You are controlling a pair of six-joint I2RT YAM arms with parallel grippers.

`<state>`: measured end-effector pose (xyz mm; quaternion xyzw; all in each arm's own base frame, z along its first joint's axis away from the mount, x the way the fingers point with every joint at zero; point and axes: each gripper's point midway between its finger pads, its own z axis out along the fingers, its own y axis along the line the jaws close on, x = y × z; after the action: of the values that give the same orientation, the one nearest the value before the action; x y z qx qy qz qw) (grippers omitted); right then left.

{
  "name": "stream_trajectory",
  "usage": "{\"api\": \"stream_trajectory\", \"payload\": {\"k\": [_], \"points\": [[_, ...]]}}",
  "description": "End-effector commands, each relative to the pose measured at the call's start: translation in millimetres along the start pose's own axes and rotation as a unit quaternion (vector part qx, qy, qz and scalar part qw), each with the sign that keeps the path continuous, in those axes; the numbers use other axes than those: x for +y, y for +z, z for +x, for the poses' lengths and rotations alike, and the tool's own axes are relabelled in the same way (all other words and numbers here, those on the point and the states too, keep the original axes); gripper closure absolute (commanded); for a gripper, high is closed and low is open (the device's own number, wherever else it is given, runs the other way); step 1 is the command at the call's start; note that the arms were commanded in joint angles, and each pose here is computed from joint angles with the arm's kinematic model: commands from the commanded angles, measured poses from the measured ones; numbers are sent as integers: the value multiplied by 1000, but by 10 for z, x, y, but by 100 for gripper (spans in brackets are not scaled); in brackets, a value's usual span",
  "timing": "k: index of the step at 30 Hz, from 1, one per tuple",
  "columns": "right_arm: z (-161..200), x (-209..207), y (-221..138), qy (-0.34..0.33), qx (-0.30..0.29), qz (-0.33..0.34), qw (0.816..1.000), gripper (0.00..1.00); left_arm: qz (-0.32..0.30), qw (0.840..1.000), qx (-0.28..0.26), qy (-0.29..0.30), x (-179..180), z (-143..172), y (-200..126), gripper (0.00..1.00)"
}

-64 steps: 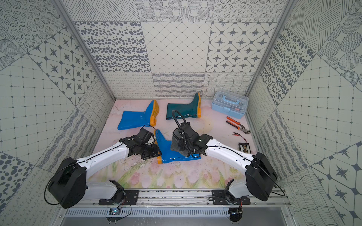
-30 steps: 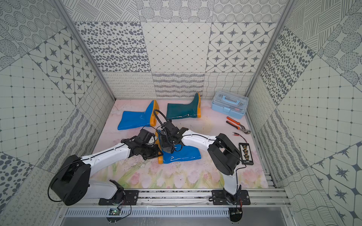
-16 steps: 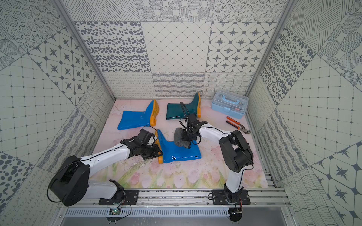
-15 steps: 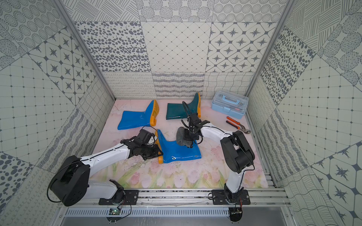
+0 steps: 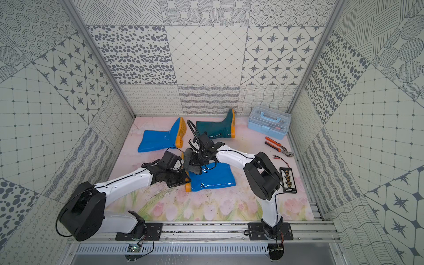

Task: Wipe the rubber boots with a cloth
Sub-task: Wipe the dirt off the rubber boot.

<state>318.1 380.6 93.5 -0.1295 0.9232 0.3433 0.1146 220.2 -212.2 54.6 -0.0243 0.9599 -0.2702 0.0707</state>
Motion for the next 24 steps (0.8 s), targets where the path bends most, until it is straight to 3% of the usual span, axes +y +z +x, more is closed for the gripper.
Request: {"api": "stream_trajectory", "payload": {"k": [1, 7, 12, 15, 20, 24], "points": [[-51, -541, -110, 63, -13, 14, 998, 100, -67, 998, 3, -5, 316, 70, 77, 100], [-4, -1311, -836, 105, -52, 80, 990, 100, -60, 998, 5, -12, 301, 67, 110, 100], [24, -1417, -1282, 101, -81, 113, 985, 100, -50, 999, 2, -16, 244, 29, 142, 100], [-7, -1081, -1255, 77, -86, 95, 989, 100, -48, 999, 2, -19, 237, 9, 167, 100], [-45, -305, -837, 34, -83, 24, 996, 100, -41, 999, -2, -24, 215, -40, 239, 100], [-247, -227, -558, 27, -75, 7, 997, 100, -39, 999, -1, -28, 205, -74, 297, 100]]}}
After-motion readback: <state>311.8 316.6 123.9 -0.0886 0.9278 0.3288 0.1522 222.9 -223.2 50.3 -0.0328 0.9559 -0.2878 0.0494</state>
